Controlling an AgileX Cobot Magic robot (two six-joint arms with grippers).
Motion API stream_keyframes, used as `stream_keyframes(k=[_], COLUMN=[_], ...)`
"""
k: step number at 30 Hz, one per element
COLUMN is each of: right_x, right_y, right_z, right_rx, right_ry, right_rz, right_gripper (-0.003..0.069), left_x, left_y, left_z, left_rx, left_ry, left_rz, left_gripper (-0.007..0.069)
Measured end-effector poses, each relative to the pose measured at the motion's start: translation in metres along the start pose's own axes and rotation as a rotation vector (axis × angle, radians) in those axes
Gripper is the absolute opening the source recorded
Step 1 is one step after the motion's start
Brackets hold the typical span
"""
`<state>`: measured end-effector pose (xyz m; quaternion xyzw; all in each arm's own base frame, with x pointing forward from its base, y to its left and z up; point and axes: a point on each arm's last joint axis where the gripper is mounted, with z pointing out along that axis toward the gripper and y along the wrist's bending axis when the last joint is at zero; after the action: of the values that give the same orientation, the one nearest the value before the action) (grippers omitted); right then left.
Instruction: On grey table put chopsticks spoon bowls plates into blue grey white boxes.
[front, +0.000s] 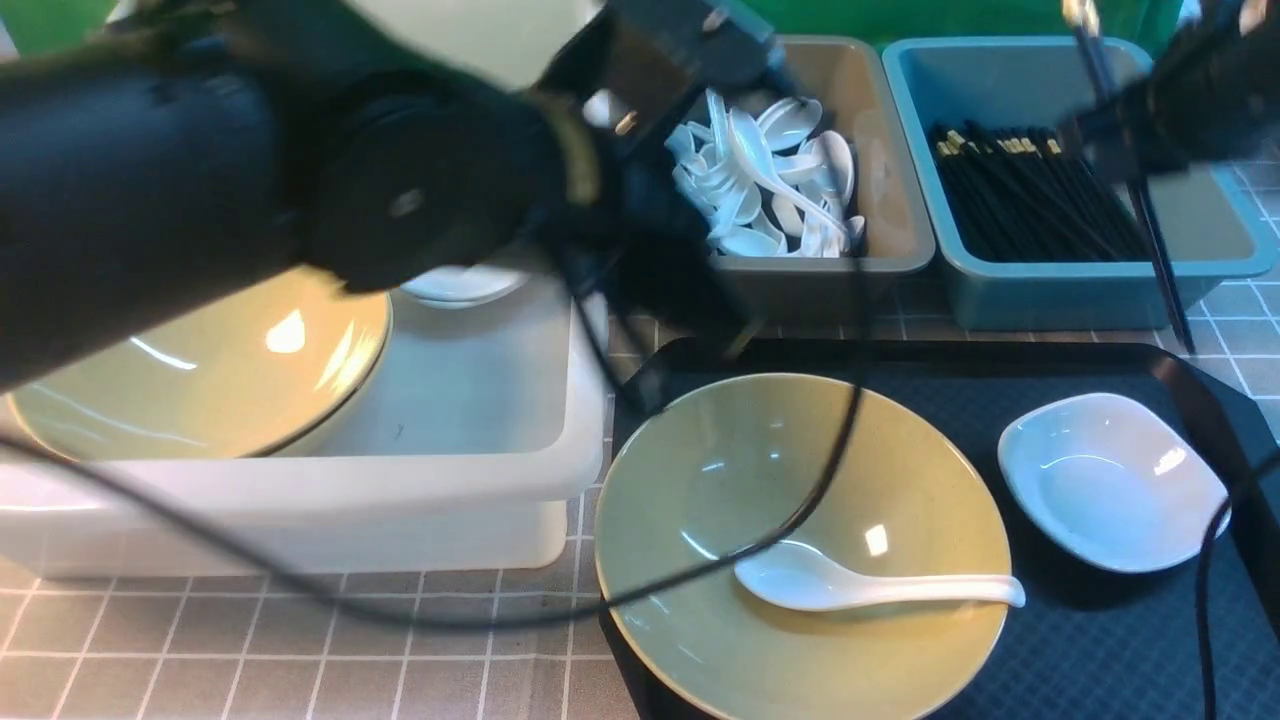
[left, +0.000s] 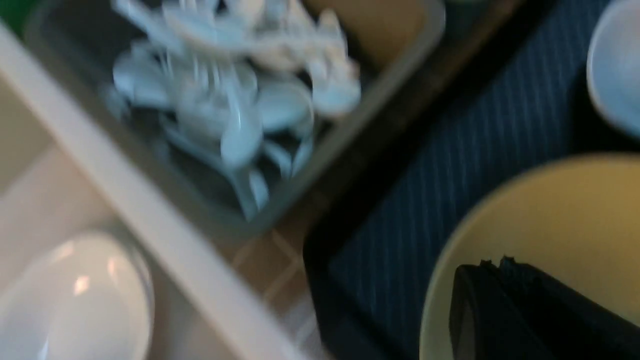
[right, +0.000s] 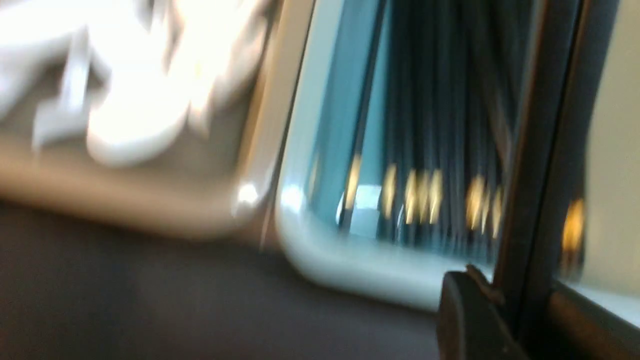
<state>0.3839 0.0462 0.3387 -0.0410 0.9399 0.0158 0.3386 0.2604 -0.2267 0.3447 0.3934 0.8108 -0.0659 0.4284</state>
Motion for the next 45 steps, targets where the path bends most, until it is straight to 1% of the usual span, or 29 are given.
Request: stream_keyframes(k=[4, 8, 12, 14, 15, 17, 18, 20, 21, 23, 24, 25, 26, 27, 28, 29, 30, 32, 34, 36, 39, 40, 43, 45], right_x=[-0.031, -0.054, -0.061, -0.058, -0.058, -0.052, -0.043, -0.037, -0.036, -0.035, -0.036, -0.036, -0.039, -0.039, -0.041, -0.04, -0.04, -0.039, -0.036, -0.036, -0.025, -0.016, 0.012, 0.021], right_y=[-0.007, -0.013, -0.019, -0.023, -0.023, -0.025, -0.025, -0.025, -0.025, -0.024, -0.024, -0.024, -0.022, -0.019, -0.016, -0.015, -0.004, 0.009, 0.027, 0.041, 0.068, 0.081, 0.11, 0.117], right_z=[0.021, 0.051, 0.086, 0.112, 0.114, 0.132, 0.147, 0.151, 0.15, 0.143, 0.135, 0.133, 0.118, 0.108, 0.093, 0.092, 0.068, 0.044, 0.017, 0.002, -0.026, -0.041, -0.062, -0.068], right_rx=[0.007, 0.008, 0.013, 0.019, 0.019, 0.023, 0.027, 0.031, 0.032, 0.033, 0.034, 0.034, 0.033, 0.029, 0.022, 0.02, 0.001, -0.028, -0.071, -0.105, -0.189, -0.242, -0.356, -0.385], right_ry=[-0.153, -0.277, -0.313, -0.288, -0.285, -0.246, -0.183, -0.107, -0.099, -0.017, 0.018, 0.025, 0.071, 0.106, 0.128, 0.138, 0.18, 0.219, 0.25, 0.223, 0.201, 0.192, 0.209, 0.215], right_rz=[0.054, 0.078, 0.085, 0.09, 0.09, 0.094, 0.095, 0.106, 0.107, 0.115, 0.104, 0.097, 0.055, 0.018, -0.039, -0.048, -0.131, -0.221, -0.307, -0.358, -0.433, -0.486, -0.627, -0.673], right_gripper=[0.0111, 0.0111, 0.0111, 0.0122, 0.0124, 0.0158, 0.023, 0.0317, 0.0325, 0.041, 0.0439, 0.0444, 0.0471, 0.0482, 0.0489, 0.049, 0.0495, 0.0496, 0.0496, 0.0496, 0.0496, 0.0496, 0.0496, 0.0497], left_x=[-0.024, -0.034, -0.035, -0.031, -0.031, -0.024, -0.018, -0.013, -0.013, -0.009, -0.007, -0.007, -0.004, 0.0, 0.004, 0.011, 0.018, 0.037, 0.056, 0.072, 0.1, 0.11, 0.128, 0.133], left_y=[0.003, 0.004, 0.005, 0.005, 0.005, 0.005, 0.005, 0.005, 0.005, 0.005, 0.006, 0.007, 0.008, 0.009, 0.009, 0.009, 0.009, 0.008, 0.006, 0.004, -0.002, -0.005, -0.011, -0.013], left_z=[0.015, 0.018, 0.017, 0.017, 0.017, 0.017, 0.018, 0.016, 0.016, 0.006, -0.004, -0.01, -0.021, -0.033, -0.042, -0.054, -0.066, -0.088, -0.106, -0.119, -0.139, -0.149, -0.16, -0.161], left_rx=[-0.013, -0.023, -0.028, -0.027, -0.027, -0.025, -0.022, -0.02, -0.02, -0.021, -0.024, -0.026, -0.029, -0.032, -0.034, -0.036, -0.039, -0.042, -0.044, -0.041, -0.016, -0.005, 0.027, 0.037], left_ry=[-0.091, -0.15, -0.154, -0.115, -0.109, -0.038, 0.032, 0.087, 0.09, 0.107, 0.106, 0.1, 0.097, 0.096, 0.1, 0.104, 0.111, 0.125, 0.134, 0.133, 0.123, 0.102, 0.081, 0.078], left_rz=[0.007, 0.018, 0.023, 0.023, 0.023, 0.022, 0.028, 0.042, 0.043, 0.043, 0.042, 0.041, 0.039, 0.035, 0.03, 0.026, 0.017, -0.005, -0.024, -0.041, -0.081, -0.096, -0.128, -0.137], left_gripper=[-0.0011, -0.0011, -0.0011, -0.0011, -0.0011, -0.0011, -0.0011, -0.0011, -0.0011, -0.0011, -0.0011, -0.0011, -0.0011, -0.0011, -0.0011, -0.0011, -0.0011, -0.0011, -0.0011, -0.0011, -0.0011, -0.0011, -0.0011, -0.0011])
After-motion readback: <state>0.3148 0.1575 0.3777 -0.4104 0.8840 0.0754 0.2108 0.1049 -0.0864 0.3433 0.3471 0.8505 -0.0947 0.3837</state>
